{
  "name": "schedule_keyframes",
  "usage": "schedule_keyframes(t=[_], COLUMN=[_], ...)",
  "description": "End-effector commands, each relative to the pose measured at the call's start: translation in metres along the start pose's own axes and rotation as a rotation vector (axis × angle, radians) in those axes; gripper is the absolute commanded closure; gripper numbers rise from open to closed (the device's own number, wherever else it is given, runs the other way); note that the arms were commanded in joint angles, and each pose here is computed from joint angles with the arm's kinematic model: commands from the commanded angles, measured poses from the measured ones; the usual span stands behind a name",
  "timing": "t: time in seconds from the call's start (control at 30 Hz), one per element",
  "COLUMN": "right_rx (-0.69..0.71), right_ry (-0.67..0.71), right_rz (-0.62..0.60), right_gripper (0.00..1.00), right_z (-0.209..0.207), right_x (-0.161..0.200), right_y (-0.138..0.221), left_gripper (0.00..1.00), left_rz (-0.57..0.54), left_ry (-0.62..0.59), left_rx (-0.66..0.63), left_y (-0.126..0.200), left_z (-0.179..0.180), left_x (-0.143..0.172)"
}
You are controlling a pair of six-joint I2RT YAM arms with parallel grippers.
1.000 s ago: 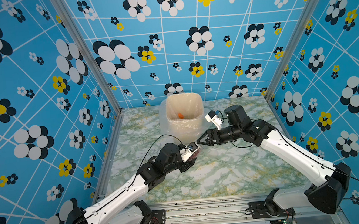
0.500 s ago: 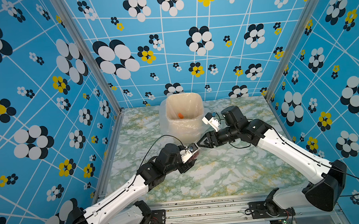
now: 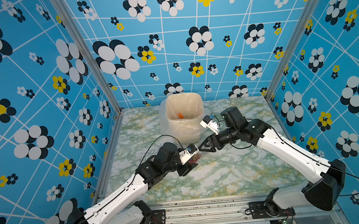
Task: Empty the moldy dried flower tea in the jars
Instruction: Unscrew the lid from the jar.
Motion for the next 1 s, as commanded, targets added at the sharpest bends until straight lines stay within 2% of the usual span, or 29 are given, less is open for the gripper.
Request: schedule_keyframes(t=[0.0,0.1,0.37,0.6,0.87,0.97], right_rx=[-0.141,-0.124,-0.144,-0.159,-0.210,-0.208], right_ry=[0.167,0.256,0.434,0.508,0.570,0.568], right_rz=[0.113,0.103,0.069,0.059,-0.035,-0.041], right_gripper=[0.67,0.73,0.73,0.68,0.63,0.57], right_z=[0.020,0.014,0.015,0.015,0.022,0.021], right_x=[0.028,0.027,0.023,0.026,0.024,0.024], right_y=[-0.004,-0.003,0.004,0.005,0.013,0.014], left_gripper=[0.96,0.96,0.96,0.96,0.96,0.96], left_rz=[-0.190,-0.197,-0.189,-0.210,-0.196,-0.196], left_ry=[0.016,0.061,0.091,0.112,0.145,0.142], left_rx=[0.140,0.215,0.272,0.326,0.390,0.375], left_y=[0.014,0.018,0.019,0.023,0.020,0.018], left_z=[-0.014,-0.019,-0.024,-0.028,-0.032,-0.030], left_x=[-0.047,-0.048,-0.046,-0.050,-0.050,-0.050])
Point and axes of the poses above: each gripper's point midway between its finger pads, its own y axis back along the fingers, its own z axis along the line the jaws close on, x = y × z, the point moved 1 cm from there along y, back along the fingers, and after that the axes turned 1 degree about -y, right-handed, at the moved point
